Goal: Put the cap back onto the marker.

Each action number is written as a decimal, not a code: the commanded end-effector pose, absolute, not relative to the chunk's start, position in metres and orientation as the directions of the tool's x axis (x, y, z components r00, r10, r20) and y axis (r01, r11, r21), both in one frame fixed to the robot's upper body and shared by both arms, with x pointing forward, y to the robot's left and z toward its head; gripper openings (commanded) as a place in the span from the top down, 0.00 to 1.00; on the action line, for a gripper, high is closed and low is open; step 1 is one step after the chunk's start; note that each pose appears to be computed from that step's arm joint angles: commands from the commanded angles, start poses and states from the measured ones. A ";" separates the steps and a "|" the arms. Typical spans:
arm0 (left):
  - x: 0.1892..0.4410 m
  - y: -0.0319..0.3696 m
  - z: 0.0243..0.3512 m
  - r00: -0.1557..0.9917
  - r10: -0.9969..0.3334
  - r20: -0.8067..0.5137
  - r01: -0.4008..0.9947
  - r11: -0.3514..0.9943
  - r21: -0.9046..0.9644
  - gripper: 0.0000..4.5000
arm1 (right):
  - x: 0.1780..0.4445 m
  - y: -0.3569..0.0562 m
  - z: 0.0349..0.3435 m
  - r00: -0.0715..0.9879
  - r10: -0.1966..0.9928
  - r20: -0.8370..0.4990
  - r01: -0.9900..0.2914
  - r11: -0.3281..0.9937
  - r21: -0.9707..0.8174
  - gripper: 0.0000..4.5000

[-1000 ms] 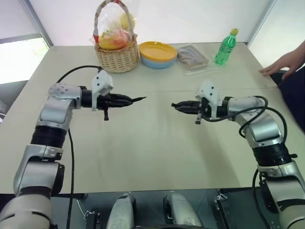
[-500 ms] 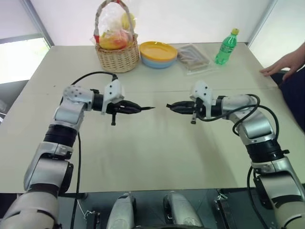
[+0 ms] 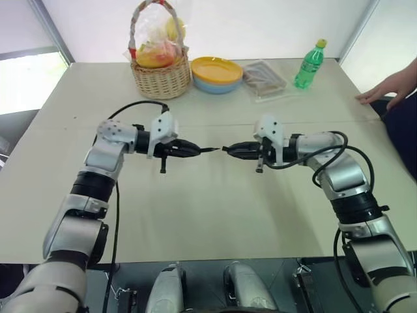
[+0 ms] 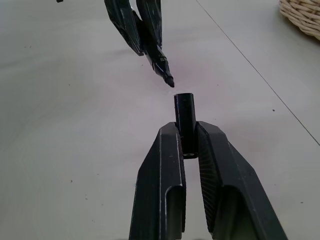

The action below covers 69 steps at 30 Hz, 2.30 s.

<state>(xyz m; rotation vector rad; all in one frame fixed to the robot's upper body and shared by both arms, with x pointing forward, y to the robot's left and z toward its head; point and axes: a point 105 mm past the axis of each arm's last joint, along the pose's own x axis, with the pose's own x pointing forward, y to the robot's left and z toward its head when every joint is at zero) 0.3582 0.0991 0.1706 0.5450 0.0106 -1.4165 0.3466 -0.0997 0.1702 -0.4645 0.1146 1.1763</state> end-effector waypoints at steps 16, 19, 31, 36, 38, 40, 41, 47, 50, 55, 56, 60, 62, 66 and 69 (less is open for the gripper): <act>0.357 0.086 0.177 0.144 -0.928 -0.343 0.908 -0.014 0.419 1.00 | 0.335 -0.084 0.180 0.348 0.889 -0.298 -0.915 0.252 -0.316 0.98; 0.356 0.083 0.175 0.124 -0.921 -0.370 0.900 -0.053 0.433 1.00 | 0.333 -0.081 0.180 0.337 0.892 -0.301 -0.917 0.239 -0.318 0.98; 0.360 0.108 0.193 0.172 -0.919 -0.356 0.896 -0.004 0.443 1.00 | 0.336 -0.097 0.174 0.377 0.869 -0.322 -0.907 0.276 -0.317 0.98; 0.360 0.110 0.195 0.186 -0.916 -0.357 0.894 0.006 0.449 1.00 | 0.336 -0.096 0.174 0.374 0.870 -0.320 -0.908 0.275 -0.315 0.98; 0.359 0.109 0.193 0.184 -0.915 -0.359 0.895 0.005 0.447 1.00 | 0.336 -0.094 0.175 0.371 0.874 -0.315 -0.909 0.272 -0.317 0.98; 0.359 0.107 0.191 0.181 -0.915 -0.361 0.896 0.002 0.443 1.00 | 0.336 -0.093 0.177 0.369 0.876 -0.310 -0.908 0.270 -0.319 0.98; 0.359 0.107 0.190 0.180 -0.915 -0.362 0.897 0.001 0.442 1.00 | 0.336 -0.093 0.178 0.369 0.877 -0.308 -0.908 0.270 -0.320 0.98; 0.359 0.103 0.183 0.164 -0.915 -0.368 0.901 -0.012 0.433 1.00 | 0.334 -0.089 0.183 0.363 0.883 -0.297 -0.908 0.264 -0.324 0.98; 0.359 0.102 0.182 0.160 -0.915 -0.370 0.903 -0.016 0.430 1.00 | 0.334 -0.088 0.184 0.363 0.884 -0.294 -0.908 0.265 -0.326 0.98; 0.359 0.102 0.180 0.157 -0.913 -0.376 0.904 -0.020 0.426 1.00 | 0.333 -0.087 0.186 0.363 0.886 -0.288 -0.907 0.265 -0.328 0.98; 0.359 0.102 0.179 0.157 -0.913 -0.377 0.904 -0.021 0.426 1.00 | 0.333 -0.087 0.186 0.363 0.886 -0.287 -0.907 0.265 -0.328 0.98; 0.359 0.105 0.175 0.161 -0.907 -0.389 0.907 -0.020 0.421 1.00 | 0.333 -0.088 0.187 0.369 0.885 -0.283 -0.903 0.271 -0.332 0.98; 0.359 0.106 0.175 0.161 -0.906 -0.392 0.907 -0.020 0.420 1.00 | 0.333 -0.088 0.187 0.372 0.884 -0.282 -0.902 0.273 -0.334 0.98; 0.359 0.107 0.175 0.162 -0.906 -0.392 0.907 -0.020 0.420 1.00 | 0.334 -0.088 0.187 0.374 0.884 -0.281 -0.901 0.276 -0.334 0.98; 0.358 0.106 0.175 0.160 -0.907 -0.390 0.907 -0.021 0.420 1.00 | 0.334 -0.088 0.186 0.376 0.883 -0.281 -0.901 0.277 -0.335 0.98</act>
